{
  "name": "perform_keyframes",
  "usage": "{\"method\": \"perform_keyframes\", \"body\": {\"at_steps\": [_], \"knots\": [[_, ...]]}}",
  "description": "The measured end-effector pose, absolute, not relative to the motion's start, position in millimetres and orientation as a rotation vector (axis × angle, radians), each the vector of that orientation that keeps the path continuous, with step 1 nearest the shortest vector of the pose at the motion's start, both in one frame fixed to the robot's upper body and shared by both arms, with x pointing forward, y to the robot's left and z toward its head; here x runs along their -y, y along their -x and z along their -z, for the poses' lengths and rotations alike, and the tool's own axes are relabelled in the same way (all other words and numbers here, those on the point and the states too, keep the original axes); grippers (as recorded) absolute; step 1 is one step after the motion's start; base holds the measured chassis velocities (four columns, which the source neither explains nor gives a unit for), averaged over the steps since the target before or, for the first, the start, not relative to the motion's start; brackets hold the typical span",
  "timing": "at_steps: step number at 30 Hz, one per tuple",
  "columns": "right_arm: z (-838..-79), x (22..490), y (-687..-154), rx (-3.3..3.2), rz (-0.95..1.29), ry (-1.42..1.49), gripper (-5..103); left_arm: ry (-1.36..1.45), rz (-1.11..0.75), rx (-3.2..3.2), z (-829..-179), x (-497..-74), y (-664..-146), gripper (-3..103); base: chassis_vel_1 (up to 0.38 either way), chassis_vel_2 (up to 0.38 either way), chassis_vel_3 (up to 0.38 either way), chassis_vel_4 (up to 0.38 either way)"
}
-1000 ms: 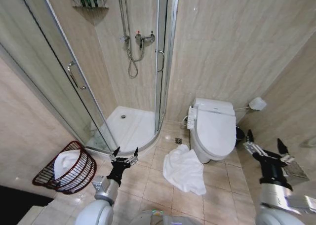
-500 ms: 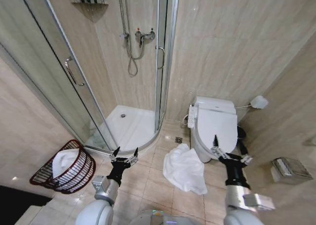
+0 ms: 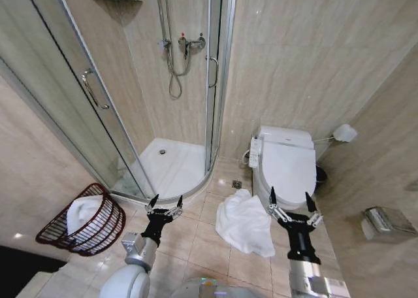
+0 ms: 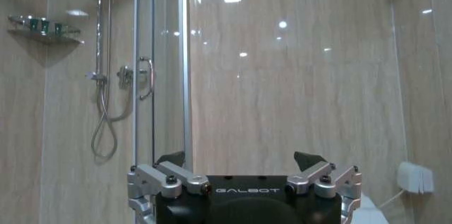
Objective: Discard the used towel into the hamper.
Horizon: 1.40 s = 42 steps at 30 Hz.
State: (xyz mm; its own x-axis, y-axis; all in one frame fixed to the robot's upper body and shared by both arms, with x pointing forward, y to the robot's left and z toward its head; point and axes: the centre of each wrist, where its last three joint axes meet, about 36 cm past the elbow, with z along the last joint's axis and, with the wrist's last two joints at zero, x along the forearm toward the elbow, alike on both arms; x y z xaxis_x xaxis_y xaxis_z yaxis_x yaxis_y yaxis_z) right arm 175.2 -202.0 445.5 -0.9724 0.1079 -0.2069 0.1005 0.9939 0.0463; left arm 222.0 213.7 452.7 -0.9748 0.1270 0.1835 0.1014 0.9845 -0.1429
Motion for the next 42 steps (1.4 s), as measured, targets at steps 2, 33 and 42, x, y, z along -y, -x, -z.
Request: {"method": "perform_keyframes", "body": {"at_steps": [2, 33, 42], "knots": [[-441.2, 202.3, -173.8, -2.93, -0.055, -0.154, 100, 0.171, -0.197, 2.937, -452.7, -213.7, -222.0, 100, 0.0, 0.0, 0.0, 0.0], [-379.1, 225.9, -170.1, -2.901, -0.232, -0.239, 100, 0.171, -0.197, 2.937, -452.7, -213.7, -222.0, 100, 0.0, 0.0, 0.0, 0.0], [-382.5, 225.9, -170.7, -2.88, -0.207, -0.23, 100, 0.171, -0.197, 2.937, -452.7, -213.7, -222.0, 100, 0.0, 0.0, 0.0, 0.0]]}}
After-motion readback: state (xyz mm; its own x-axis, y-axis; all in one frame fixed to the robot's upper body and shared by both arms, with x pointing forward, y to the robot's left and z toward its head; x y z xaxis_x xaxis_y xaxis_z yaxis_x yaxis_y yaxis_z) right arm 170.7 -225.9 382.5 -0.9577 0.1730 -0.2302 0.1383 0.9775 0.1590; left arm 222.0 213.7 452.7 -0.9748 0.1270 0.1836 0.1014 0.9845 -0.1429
